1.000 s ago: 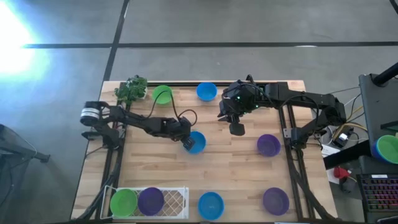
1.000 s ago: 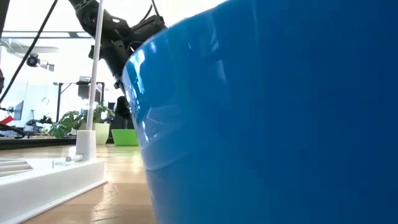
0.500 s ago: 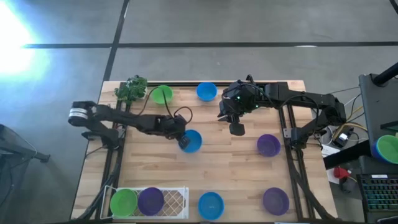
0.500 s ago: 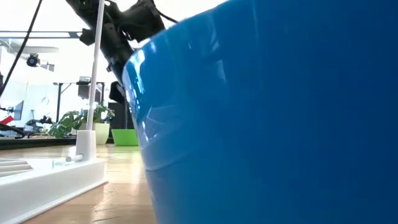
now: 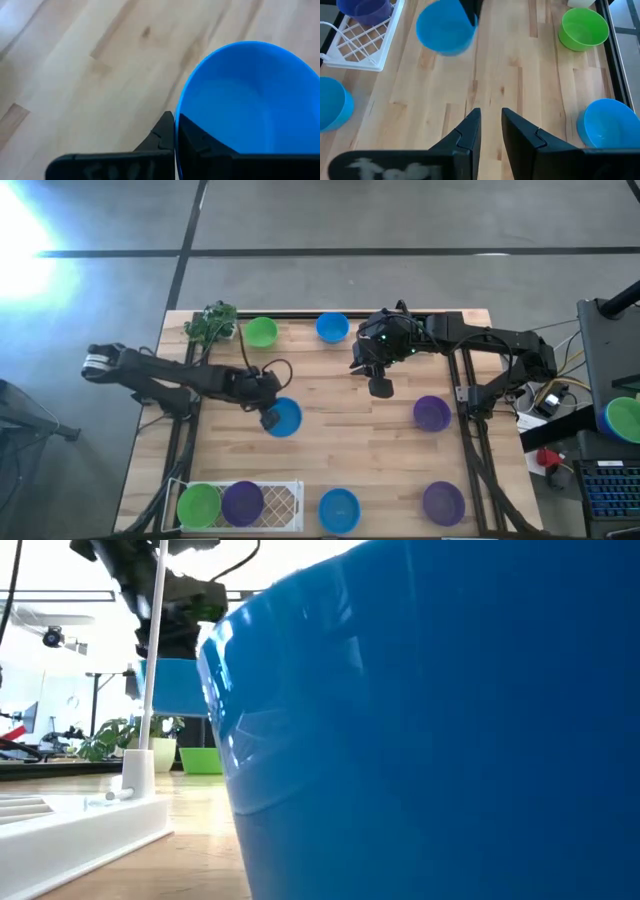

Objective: Pick & Place Mini bowls
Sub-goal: Put the middle light blue bowl on the shelf

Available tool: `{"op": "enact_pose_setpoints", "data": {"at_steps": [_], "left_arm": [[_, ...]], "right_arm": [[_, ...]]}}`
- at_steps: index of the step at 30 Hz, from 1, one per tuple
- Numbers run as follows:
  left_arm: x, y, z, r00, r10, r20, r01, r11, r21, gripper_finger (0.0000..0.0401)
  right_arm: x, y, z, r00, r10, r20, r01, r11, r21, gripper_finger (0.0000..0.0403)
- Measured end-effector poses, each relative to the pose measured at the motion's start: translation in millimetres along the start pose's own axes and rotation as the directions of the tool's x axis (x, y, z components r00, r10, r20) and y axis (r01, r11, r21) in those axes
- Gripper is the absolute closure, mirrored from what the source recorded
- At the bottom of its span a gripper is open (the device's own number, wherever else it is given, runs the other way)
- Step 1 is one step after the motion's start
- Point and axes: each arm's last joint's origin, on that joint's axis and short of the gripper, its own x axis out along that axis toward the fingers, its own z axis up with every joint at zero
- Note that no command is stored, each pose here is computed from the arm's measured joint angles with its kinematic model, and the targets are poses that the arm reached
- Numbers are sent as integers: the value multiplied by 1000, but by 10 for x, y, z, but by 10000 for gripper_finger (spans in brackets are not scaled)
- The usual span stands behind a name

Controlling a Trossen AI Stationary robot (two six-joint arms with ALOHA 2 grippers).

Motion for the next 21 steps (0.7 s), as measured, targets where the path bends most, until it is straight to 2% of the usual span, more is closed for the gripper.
{"op": "enact_pose_setpoints", "data": {"at_steps": [5,11,21], "left_arm": [[-31,-99,-141,997,-36,-71,43,993,108,401],[-47,-256,-251,990,-100,-98,122,961,248,401],[26,-578,-337,961,-257,-107,278,900,335,401]], "right_arm": [[5,-1,-4,1000,0,-1,0,1000,1,328],[7,-1,-5,1000,0,-1,0,1000,9,328],[7,-2,-2,1000,-1,2,1,1000,8,328]]}}
